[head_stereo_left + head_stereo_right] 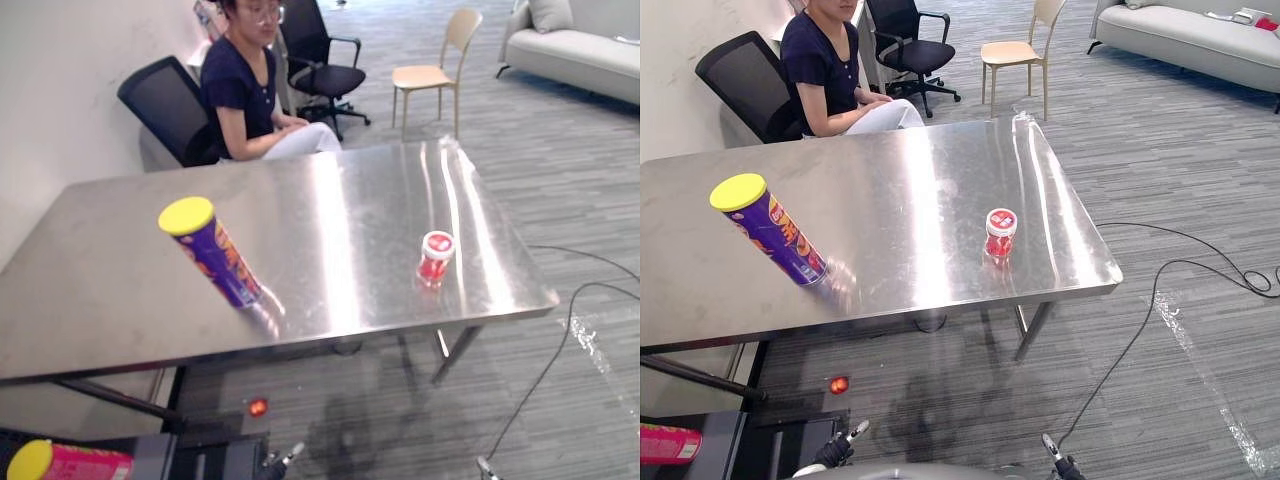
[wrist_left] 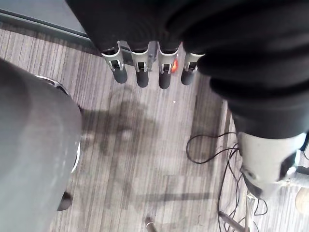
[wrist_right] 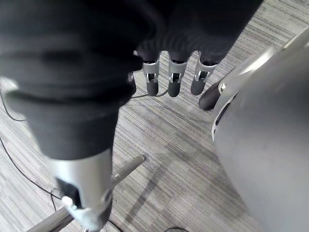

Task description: Put the gum and the chips on the shelf.

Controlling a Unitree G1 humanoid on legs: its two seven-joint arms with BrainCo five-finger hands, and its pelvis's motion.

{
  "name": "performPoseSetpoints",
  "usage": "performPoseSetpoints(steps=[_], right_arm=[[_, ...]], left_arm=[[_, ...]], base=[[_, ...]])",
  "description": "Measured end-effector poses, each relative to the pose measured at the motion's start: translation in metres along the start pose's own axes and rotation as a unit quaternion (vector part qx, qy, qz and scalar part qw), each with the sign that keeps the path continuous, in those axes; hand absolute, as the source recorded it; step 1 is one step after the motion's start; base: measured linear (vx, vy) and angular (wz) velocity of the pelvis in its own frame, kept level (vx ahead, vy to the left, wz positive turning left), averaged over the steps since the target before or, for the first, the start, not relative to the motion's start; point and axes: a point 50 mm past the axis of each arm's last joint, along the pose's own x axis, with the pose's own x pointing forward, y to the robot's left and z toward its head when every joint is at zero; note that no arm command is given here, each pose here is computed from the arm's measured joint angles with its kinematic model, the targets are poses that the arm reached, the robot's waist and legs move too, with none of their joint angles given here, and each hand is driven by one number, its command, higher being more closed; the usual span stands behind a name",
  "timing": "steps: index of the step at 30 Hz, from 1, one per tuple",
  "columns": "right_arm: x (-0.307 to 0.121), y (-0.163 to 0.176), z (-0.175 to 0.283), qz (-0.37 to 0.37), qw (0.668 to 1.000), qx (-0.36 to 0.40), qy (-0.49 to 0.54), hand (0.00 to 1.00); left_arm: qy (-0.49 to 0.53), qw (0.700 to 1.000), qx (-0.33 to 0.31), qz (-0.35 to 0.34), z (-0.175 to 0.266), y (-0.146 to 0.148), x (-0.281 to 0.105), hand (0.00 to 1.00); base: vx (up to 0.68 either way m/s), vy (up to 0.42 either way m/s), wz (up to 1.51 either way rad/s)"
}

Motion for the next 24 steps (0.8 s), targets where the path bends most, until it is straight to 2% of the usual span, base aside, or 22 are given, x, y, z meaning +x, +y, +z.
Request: performPoseSetpoints(steps=[8, 11, 14, 16, 18, 22, 24], right_arm=[[-0.001, -0.01, 0.002, -0.023, 0.999, 0.033, -0.004, 0.0], [-0.001, -0.022, 0.01, -0.057, 0.993, 0.099, -0.025, 0.0], [-0.003, -0.048, 0.037, -0.108, 0.968, 0.211, -0.078, 0.0], [-0.005, -0.069, 0.075, -0.144, 0.932, 0.302, -0.138, 0.0], [-0.01, -0.081, 0.099, -0.157, 0.911, 0.338, -0.177, 0.0], [-0.027, -0.086, 0.172, -0.148, 0.897, 0.29, -0.298, 0.0], [-0.053, -0.066, 0.228, -0.119, 0.88, 0.207, -0.411, 0.0]], left_arm=[[-0.002, 1.0, -0.015, 0.008, 0.0, 0.003, 0.0, 0.0], [-0.004, 0.999, -0.028, 0.016, 0.001, 0.006, 0.0, 0.0], [-0.008, 0.999, -0.035, 0.028, 0.001, 0.014, -0.002, 0.0], [-0.003, 0.998, -0.056, 0.041, -0.003, 0.02, -0.003, 0.0], [-0.001, 0.996, -0.069, 0.05, -0.005, 0.024, -0.004, 0.0], [0.009, 0.994, -0.083, 0.064, -0.014, 0.031, -0.008, 0.0], [0.01, 0.994, -0.086, 0.068, -0.018, 0.033, -0.01, 0.0]], base=[[-0.04, -0.013, 0.05], [-0.1, -0.02, 0.07], [-0.1, -0.026, 0.01], [-0.09, -0.018, -0.02], [-0.03, -0.012, -0.05], [0.01, -0.014, -0.09], [0.01, -0.01, -0.12]])
